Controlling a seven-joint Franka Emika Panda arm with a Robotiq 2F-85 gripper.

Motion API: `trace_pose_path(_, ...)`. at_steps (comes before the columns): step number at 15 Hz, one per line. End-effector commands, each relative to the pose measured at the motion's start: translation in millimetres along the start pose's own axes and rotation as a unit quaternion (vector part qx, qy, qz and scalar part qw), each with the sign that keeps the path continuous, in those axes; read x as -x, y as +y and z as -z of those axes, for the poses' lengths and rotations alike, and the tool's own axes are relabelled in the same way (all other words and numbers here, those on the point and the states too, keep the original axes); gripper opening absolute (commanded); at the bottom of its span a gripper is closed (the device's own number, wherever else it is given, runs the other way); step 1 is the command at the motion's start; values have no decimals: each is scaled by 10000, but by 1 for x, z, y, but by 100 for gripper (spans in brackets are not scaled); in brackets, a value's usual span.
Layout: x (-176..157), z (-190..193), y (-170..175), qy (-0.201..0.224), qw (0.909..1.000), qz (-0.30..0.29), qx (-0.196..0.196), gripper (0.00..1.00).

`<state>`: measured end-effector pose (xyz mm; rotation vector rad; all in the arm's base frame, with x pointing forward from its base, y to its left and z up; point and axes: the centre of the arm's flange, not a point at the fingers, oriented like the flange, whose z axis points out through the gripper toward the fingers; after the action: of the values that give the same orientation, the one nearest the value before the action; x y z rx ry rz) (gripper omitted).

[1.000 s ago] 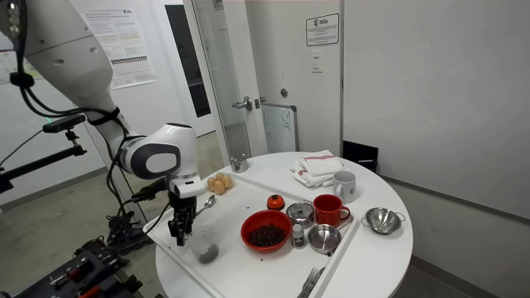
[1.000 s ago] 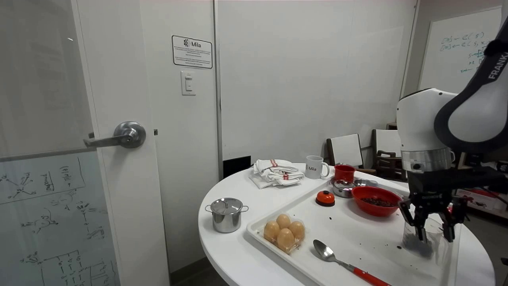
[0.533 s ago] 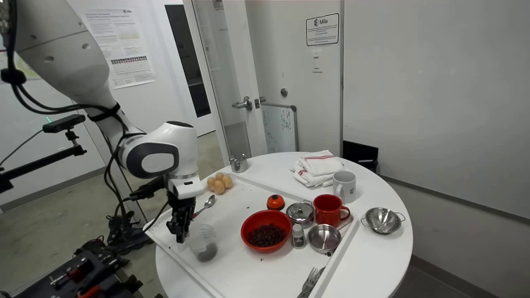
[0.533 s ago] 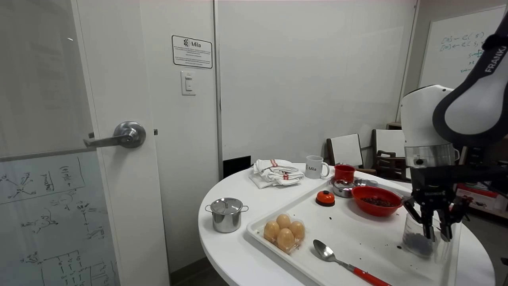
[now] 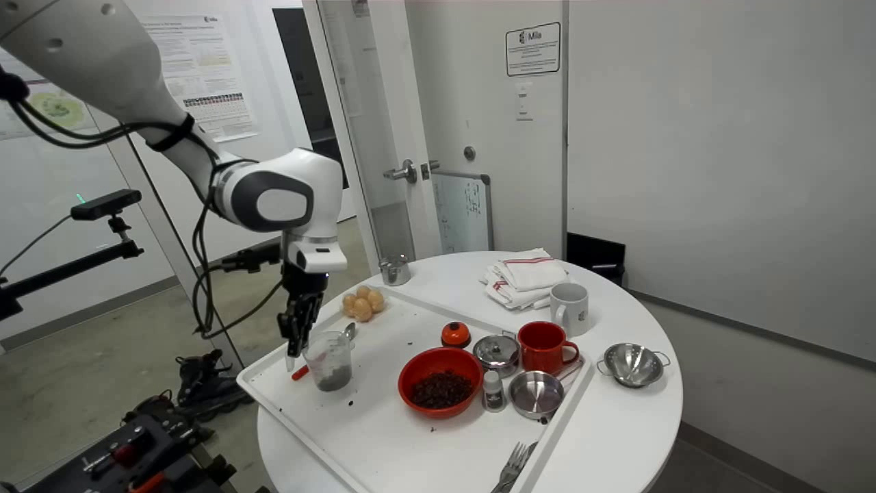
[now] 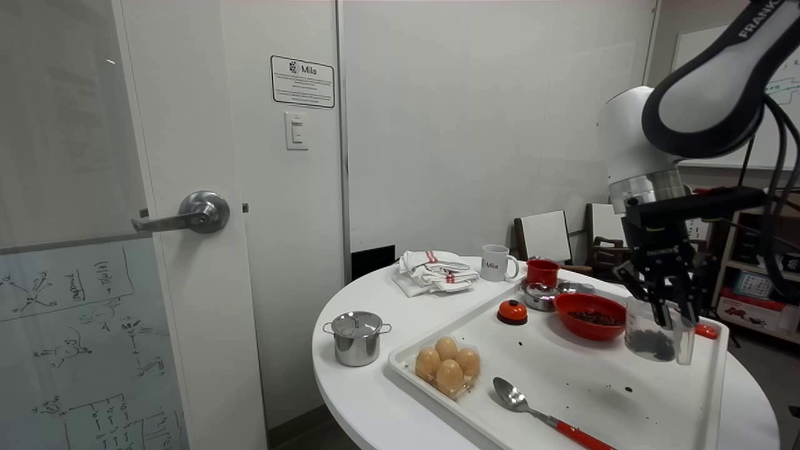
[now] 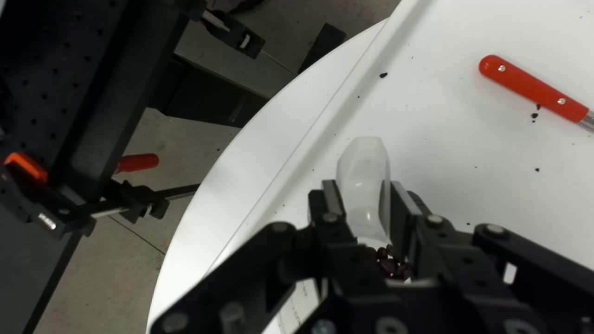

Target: Pour some of the objects from the jag to the red bowl

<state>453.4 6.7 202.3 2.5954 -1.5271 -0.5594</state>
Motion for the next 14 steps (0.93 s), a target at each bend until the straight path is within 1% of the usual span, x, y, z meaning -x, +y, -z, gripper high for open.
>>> trace_pose_path(1, -16, 56, -41, -153, 9987, 141, 463, 10)
trace_pose_path(2, -17, 70, -48, -249, 9981, 208, 523, 10)
trace_pose_path(3, -3, 46, -21, -133, 9994, 127, 295, 28)
trace_pose_path(4, -4, 59, -27, -173, 9992, 147, 336, 28)
trace_pose_path(6, -7, 68, -34, -196, 9990, 160, 362, 28)
trace_pose_path(7, -8, 66, -35, -206, 9989, 158, 383, 11)
trace_pose_path(8, -9, 66, -39, -362, 9986, 125, 357, 11)
trace_pose_path(10, -25, 70, -45, -822, 9961, -55, 302, 10)
trace_pose_path(12, -50, 72, -43, -1314, 9904, -418, 128, 10)
trace_pose_path(14, -77, 73, -33, -1612, 9833, -830, -120, 10)
